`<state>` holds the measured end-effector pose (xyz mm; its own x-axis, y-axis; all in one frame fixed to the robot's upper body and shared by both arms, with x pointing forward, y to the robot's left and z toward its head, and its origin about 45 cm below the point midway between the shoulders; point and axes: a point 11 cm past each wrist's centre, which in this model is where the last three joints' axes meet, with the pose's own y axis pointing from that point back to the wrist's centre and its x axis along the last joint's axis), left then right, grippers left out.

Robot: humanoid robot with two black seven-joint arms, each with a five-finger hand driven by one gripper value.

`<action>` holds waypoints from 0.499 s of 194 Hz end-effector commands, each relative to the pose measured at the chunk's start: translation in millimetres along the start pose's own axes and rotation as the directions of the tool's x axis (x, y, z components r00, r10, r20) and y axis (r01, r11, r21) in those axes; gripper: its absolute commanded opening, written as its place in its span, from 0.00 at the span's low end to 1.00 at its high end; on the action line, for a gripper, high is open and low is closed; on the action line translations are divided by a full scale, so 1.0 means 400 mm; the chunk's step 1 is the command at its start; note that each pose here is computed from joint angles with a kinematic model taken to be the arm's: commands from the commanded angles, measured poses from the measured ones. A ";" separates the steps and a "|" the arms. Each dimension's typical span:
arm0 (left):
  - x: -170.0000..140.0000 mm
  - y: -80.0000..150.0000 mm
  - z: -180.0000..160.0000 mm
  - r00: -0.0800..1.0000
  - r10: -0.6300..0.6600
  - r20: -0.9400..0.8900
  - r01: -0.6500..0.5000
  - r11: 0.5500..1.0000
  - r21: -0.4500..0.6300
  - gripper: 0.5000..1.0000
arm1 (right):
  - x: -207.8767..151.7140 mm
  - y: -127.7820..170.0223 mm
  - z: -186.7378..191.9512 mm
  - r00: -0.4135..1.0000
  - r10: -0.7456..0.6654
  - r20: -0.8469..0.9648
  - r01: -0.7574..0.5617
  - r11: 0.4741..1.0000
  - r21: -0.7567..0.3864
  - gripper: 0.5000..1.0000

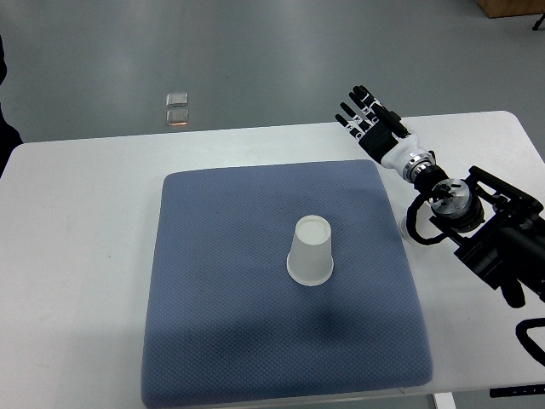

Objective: Stack paper cups

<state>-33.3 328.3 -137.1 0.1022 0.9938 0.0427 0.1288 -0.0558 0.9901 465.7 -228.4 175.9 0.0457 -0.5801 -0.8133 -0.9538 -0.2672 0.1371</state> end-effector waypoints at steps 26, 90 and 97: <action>-0.006 0.000 0.000 1.000 -0.008 0.002 0.008 1.000 0.002 1.00 | 0.004 0.001 0.000 1.000 0.004 -0.006 -0.004 1.000 -0.002 0.83; -0.010 0.000 0.000 1.000 -0.012 0.005 0.012 1.000 -0.004 1.00 | 0.001 0.000 -0.006 1.000 0.001 -0.017 -0.001 1.000 -0.002 0.83; -0.010 0.000 0.000 1.000 -0.012 0.005 0.012 1.000 -0.006 1.00 | 0.001 0.000 -0.007 1.000 0.002 -0.022 -0.002 1.000 -0.004 0.83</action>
<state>-34.0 325.0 -137.4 0.1031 0.9942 0.0317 0.1306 -0.0452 0.9904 466.1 -229.8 176.5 0.0490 -0.5892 -0.8065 -0.9535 -0.2680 0.1379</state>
